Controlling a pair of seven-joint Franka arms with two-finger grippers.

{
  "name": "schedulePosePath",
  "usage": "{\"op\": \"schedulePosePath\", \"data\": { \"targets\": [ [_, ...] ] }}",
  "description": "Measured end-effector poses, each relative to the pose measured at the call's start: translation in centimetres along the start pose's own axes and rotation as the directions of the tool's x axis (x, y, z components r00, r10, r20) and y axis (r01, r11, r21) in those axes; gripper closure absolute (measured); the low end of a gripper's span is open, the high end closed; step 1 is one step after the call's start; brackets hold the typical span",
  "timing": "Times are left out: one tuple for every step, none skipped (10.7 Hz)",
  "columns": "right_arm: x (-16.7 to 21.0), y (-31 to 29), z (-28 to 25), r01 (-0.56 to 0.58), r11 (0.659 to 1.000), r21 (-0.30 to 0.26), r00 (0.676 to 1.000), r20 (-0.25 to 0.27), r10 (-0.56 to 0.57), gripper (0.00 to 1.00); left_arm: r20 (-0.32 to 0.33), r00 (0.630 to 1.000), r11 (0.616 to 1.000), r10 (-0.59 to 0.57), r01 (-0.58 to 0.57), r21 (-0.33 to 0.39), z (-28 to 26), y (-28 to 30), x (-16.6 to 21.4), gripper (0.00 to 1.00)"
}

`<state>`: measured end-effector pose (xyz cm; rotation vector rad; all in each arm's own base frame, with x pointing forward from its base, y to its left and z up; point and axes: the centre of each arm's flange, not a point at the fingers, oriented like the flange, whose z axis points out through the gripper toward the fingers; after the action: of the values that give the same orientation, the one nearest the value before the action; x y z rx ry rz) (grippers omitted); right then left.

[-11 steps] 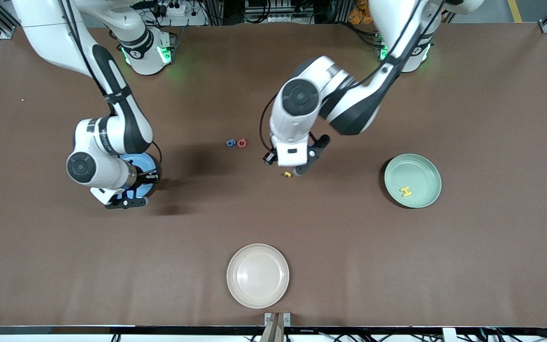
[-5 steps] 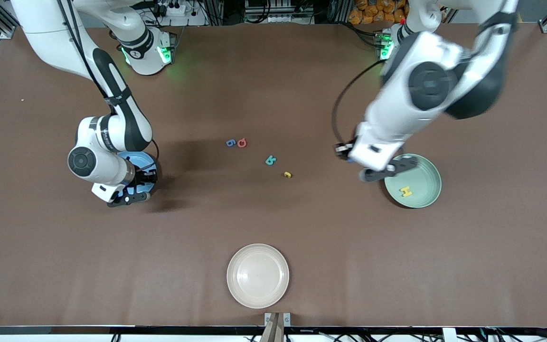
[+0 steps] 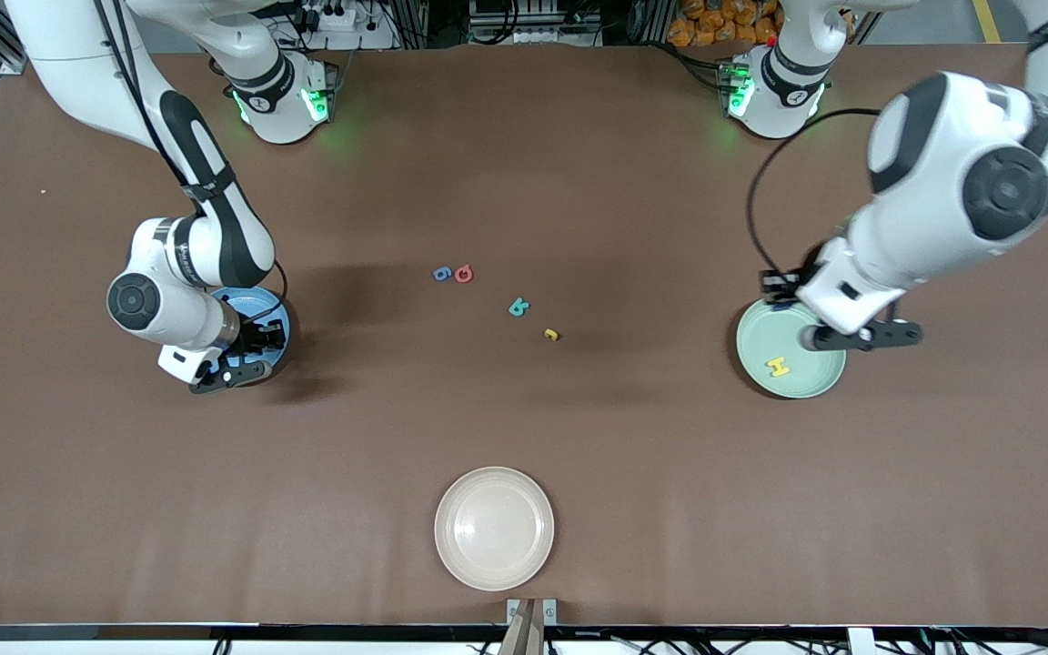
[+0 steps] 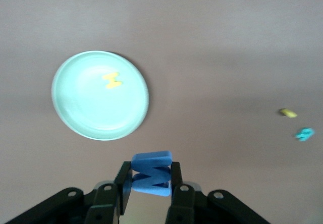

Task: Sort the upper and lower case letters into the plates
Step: 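Release the M on the green plate while the right gripper releases the w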

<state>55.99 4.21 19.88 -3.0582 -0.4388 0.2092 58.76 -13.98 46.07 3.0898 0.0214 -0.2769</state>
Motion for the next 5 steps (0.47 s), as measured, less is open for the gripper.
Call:
{"op": "schedulePosePath", "data": {
  "targets": [
    [-0.1, 0.1, 0.0, 0.017, 1.000, 0.000, 1.000, 0.001, -0.017, 0.50, 0.009, 1.000, 1.000, 0.006, -0.006, 0.027, 1.4, -1.6, 0.4, 0.66],
    [-0.3, 0.6, 0.1, 0.038, 0.999, 0.003, 0.999, 0.003, -0.038, 0.37, 0.010, 1.000, 0.999, 0.003, -0.004, 0.039, 3.6, -2.8, 0.8, 0.66],
    [-0.6, 1.4, 0.2, 0.049, 0.999, 0.006, 0.999, 0.004, -0.049, 0.24, 0.005, 1.000, 0.999, -0.005, 0.005, 0.037, 6.1, -3.6, 1.2, 0.66],
    [-0.7, 1.8, 0.2, 0.044, 0.999, 0.012, 0.999, 0.002, -0.044, 0.11, 0.013, 1.000, 0.999, -0.015, 0.014, 0.036, 8.9, -4.3, 1.4, 0.66],
    [-0.7, 1.7, 0.2, 0.033, 0.999, 0.023, 0.999, -0.002, -0.033, 0.02, 0.036, 0.999, 0.999, -0.023, 0.021, 0.037, 11.4, -4.9, 1.6, 0.66]
  ]
}}
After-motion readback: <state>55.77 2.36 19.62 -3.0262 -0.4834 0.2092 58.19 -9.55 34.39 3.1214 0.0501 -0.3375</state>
